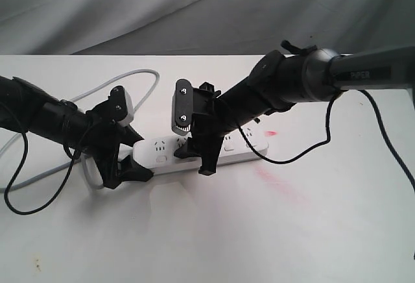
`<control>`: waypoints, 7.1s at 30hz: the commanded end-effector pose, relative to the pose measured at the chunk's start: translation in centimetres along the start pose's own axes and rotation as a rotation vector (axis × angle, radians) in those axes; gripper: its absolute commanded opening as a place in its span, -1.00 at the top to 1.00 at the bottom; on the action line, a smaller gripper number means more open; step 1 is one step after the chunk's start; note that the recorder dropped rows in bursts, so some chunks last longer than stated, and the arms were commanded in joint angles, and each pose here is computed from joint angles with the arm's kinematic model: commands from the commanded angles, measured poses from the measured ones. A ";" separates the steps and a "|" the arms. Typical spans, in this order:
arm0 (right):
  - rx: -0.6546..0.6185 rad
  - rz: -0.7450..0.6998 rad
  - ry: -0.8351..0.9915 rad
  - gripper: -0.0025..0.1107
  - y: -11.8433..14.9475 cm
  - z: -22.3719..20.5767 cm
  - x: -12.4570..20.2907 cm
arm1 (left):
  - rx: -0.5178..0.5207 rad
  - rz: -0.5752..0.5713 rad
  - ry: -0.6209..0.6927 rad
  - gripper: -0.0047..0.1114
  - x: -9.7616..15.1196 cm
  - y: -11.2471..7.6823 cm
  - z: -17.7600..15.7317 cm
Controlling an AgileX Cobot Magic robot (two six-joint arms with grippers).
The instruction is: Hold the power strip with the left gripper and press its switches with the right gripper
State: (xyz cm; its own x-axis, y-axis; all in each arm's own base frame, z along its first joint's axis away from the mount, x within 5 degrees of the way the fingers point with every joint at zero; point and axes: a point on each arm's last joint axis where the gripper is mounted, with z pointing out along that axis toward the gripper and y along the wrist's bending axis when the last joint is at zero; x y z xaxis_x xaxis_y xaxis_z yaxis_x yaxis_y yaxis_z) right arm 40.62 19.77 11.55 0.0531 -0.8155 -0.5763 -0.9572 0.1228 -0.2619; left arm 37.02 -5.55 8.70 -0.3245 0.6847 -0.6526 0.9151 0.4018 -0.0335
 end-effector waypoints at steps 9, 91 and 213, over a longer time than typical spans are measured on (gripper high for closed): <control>0.079 -0.123 0.022 0.06 -1.0 -4.2 -1.3 | 0.009 0.010 -0.007 0.01 -0.2 -0.1 0.1; -0.049 -0.062 0.097 0.06 0.0 -1.0 3.8 | 0.009 0.010 -0.007 0.01 -0.2 -0.1 0.1; -0.038 0.082 0.152 0.06 2.0 -2.0 6.9 | 0.009 0.010 -0.007 0.01 -0.2 -0.1 0.1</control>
State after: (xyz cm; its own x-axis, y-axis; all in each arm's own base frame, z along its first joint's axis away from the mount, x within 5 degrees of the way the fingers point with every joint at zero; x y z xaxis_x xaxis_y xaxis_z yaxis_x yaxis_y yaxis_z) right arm 39.81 12.76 11.60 -0.0965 -0.8483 -0.5207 -0.9302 0.2631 -0.2561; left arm 37.01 -5.56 8.71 -0.3242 0.6843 -0.6531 0.9155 0.4007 -0.0346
